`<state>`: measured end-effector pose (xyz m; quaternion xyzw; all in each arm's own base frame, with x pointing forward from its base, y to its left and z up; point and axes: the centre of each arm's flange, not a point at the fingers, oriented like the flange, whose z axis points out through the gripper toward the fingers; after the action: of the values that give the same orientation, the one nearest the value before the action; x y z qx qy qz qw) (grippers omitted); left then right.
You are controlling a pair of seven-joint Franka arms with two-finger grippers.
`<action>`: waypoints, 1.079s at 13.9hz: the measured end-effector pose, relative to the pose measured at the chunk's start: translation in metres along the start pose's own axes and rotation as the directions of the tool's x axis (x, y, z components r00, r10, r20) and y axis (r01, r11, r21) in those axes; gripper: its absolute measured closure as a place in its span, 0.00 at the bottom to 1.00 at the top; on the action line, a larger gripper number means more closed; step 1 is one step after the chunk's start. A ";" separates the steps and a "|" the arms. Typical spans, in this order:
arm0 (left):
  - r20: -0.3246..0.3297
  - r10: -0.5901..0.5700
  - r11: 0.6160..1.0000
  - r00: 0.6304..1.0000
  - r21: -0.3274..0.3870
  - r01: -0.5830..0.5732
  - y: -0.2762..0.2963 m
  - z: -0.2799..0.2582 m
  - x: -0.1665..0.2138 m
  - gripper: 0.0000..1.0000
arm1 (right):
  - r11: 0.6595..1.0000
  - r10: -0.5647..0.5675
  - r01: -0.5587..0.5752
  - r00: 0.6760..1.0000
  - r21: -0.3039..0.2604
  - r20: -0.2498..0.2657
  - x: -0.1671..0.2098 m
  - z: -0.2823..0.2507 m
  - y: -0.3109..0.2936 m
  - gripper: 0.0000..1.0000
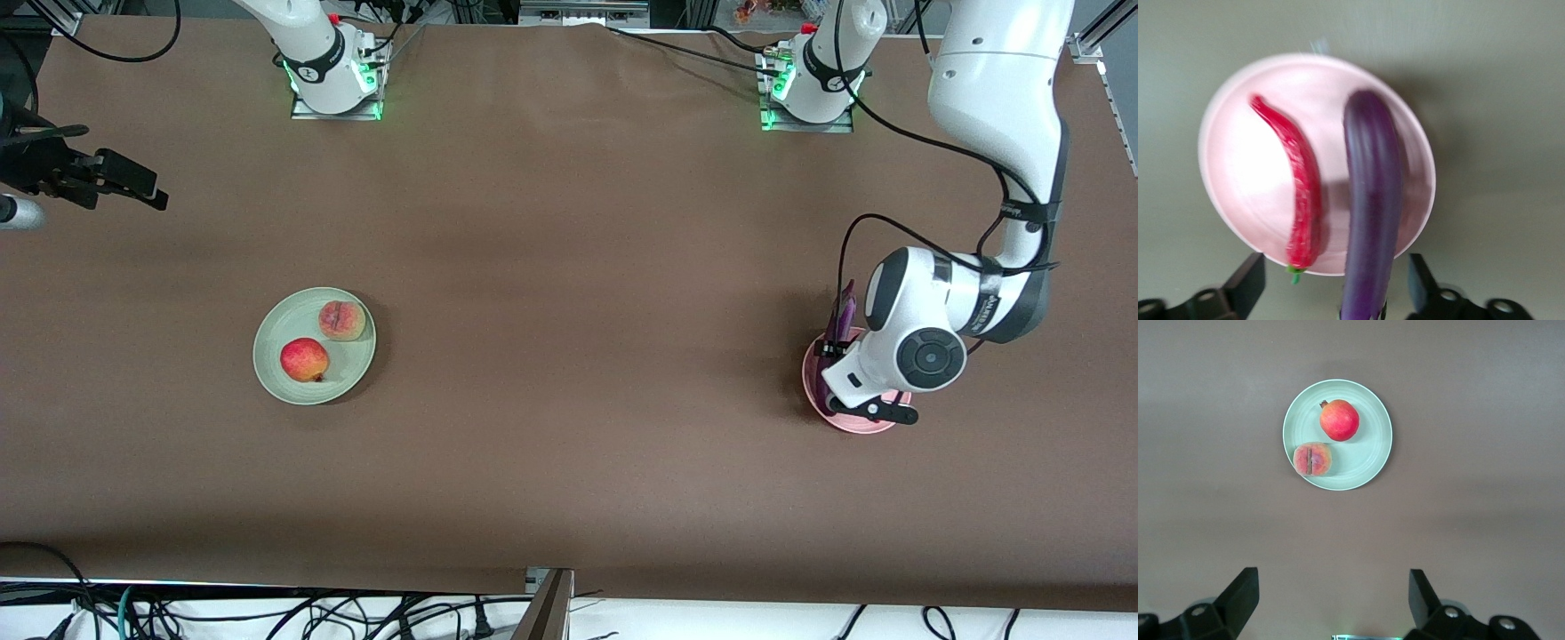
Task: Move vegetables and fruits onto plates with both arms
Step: 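Lower the eggplant onto the pink plate and open the left gripper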
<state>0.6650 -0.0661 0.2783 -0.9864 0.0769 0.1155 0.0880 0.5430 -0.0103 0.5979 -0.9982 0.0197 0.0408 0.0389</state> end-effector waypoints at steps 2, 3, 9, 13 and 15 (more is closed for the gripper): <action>-0.111 -0.023 1.000 0.994 0.001 0.024 -0.014 -0.079 -0.009 0.00 | 1.000 -0.013 0.013 1.000 -0.019 0.000 0.000 0.000 -0.005 0.00; -0.144 -0.039 0.999 0.989 0.001 0.039 -0.022 -0.126 -0.020 0.00 | 0.999 -0.021 0.021 1.000 -0.031 -0.001 0.000 0.001 -0.009 0.00; -0.145 -0.120 0.986 0.982 -0.134 0.100 -0.056 -0.277 -0.108 0.00 | 0.994 -0.059 0.057 0.998 -0.096 -0.012 0.000 0.000 -0.027 0.00; -0.144 -0.147 0.979 0.979 -0.160 0.124 -0.072 -0.280 -0.133 0.00 | 0.992 -0.053 0.050 0.998 -0.119 -0.028 -0.001 -0.004 -0.047 0.00; -0.195 -0.154 0.979 0.969 -0.164 0.122 -0.068 -0.272 -0.158 0.00 | 0.992 -0.052 0.046 0.998 -0.119 -0.046 0.001 -0.012 -0.047 0.00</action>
<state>0.5831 -0.0311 0.5876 -0.9998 0.0077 0.0114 0.0127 0.5472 0.0356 0.6133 -0.9997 -0.0064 0.0164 -0.0193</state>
